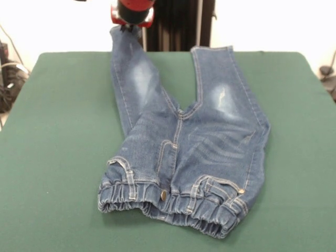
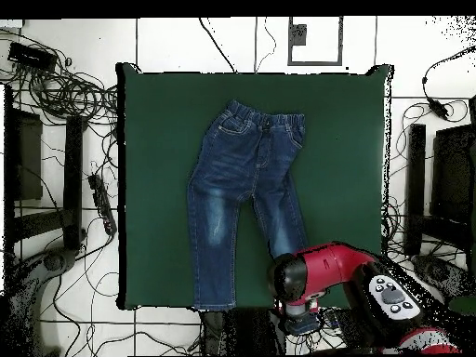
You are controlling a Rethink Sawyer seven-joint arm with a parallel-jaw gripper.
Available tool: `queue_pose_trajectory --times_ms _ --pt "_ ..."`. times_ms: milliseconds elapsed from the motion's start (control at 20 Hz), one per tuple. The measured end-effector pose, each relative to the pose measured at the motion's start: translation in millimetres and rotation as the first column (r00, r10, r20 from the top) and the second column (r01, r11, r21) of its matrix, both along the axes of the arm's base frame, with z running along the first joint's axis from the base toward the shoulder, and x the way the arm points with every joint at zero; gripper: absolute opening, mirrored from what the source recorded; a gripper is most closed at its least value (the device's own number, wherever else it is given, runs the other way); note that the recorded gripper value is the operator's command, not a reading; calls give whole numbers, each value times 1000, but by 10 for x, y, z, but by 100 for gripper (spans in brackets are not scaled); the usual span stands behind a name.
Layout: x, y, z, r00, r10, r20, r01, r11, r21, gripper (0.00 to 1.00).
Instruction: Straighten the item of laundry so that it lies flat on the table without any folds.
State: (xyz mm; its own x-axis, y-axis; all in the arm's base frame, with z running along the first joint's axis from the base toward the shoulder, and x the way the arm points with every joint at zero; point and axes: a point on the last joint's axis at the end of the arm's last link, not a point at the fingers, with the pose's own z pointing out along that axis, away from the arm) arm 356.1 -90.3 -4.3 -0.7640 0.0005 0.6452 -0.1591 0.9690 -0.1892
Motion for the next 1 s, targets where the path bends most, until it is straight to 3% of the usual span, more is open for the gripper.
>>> queue_pose_trajectory --times_ms 350,800,1000 --pt "-110 -17 27 1000 14 -28 -15 999 -34 0" --pt "-413 -178 -6 995 -18 -100 10 997 -74 0" --pt "-450 -195 -6 994 -20 -109 12 997 -79 0"
